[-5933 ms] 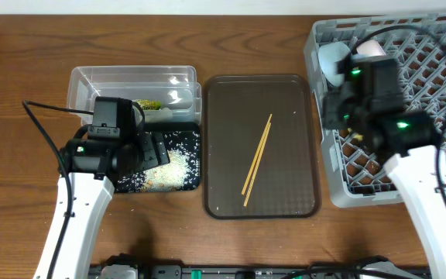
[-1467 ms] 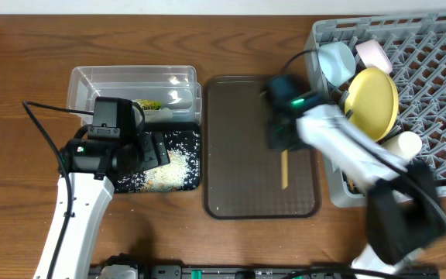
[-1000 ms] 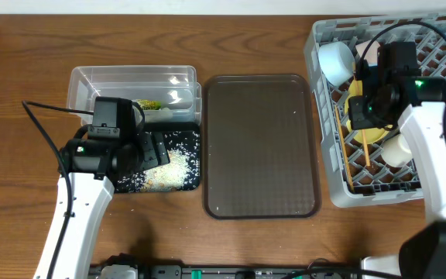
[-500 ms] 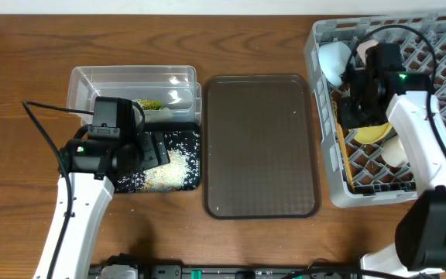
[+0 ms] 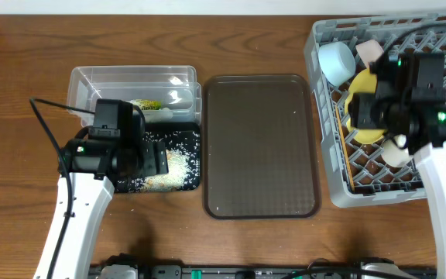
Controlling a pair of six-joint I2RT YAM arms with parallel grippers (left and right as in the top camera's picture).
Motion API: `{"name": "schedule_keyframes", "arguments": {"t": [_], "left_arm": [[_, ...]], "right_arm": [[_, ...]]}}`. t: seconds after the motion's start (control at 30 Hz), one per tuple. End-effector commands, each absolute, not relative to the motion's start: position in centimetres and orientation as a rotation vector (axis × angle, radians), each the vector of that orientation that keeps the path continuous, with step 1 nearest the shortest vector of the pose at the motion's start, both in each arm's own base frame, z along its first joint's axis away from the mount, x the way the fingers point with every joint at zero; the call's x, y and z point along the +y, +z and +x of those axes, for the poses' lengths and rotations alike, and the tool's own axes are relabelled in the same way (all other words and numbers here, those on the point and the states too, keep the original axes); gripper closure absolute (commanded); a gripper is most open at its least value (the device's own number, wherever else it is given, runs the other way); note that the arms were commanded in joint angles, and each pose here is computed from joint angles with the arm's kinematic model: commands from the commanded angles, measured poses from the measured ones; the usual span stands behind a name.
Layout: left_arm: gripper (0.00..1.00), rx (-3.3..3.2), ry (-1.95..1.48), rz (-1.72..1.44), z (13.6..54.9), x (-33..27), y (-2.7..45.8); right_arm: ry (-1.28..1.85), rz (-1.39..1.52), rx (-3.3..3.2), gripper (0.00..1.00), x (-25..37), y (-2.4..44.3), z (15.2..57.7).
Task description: Sort waste into correct bins and load items into the dishwasher rack
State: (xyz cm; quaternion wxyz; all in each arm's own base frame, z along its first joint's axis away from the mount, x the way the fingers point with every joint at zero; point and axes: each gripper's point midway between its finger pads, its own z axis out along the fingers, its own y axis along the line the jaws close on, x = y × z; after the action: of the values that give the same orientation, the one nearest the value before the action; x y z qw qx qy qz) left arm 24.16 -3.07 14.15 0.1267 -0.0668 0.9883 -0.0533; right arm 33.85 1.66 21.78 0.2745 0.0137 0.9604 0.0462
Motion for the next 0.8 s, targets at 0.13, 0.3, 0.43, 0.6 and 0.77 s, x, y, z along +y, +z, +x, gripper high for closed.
{"name": "schedule_keyframes", "arguments": {"t": [0.13,0.3,0.43,0.6,0.77], "left_arm": [[0.10,2.765,-0.135,-0.143,22.2,-2.5,16.4],[0.10,2.439,-0.231,-0.061,21.0,-3.8,20.3],[0.10,2.251,-0.254,-0.045,19.8,-3.7,23.1],[0.10,2.168,-0.262,-0.040,18.1,-3.5,24.5],[0.10,2.165,-0.263,-0.039,17.7,-3.4,24.5]], "right_arm": [[0.151,0.090,2.472,0.35,1.7,20.4,28.1],[0.139,0.047,2.294,0.01,1.6,19.9,24.0],[0.145,0.039,2.206,0.01,1.7,19.6,21.5],[0.145,0.041,2.230,0.01,1.6,18.3,18.6],[0.144,0.049,2.342,0.01,1.6,16.2,16.6]]}}
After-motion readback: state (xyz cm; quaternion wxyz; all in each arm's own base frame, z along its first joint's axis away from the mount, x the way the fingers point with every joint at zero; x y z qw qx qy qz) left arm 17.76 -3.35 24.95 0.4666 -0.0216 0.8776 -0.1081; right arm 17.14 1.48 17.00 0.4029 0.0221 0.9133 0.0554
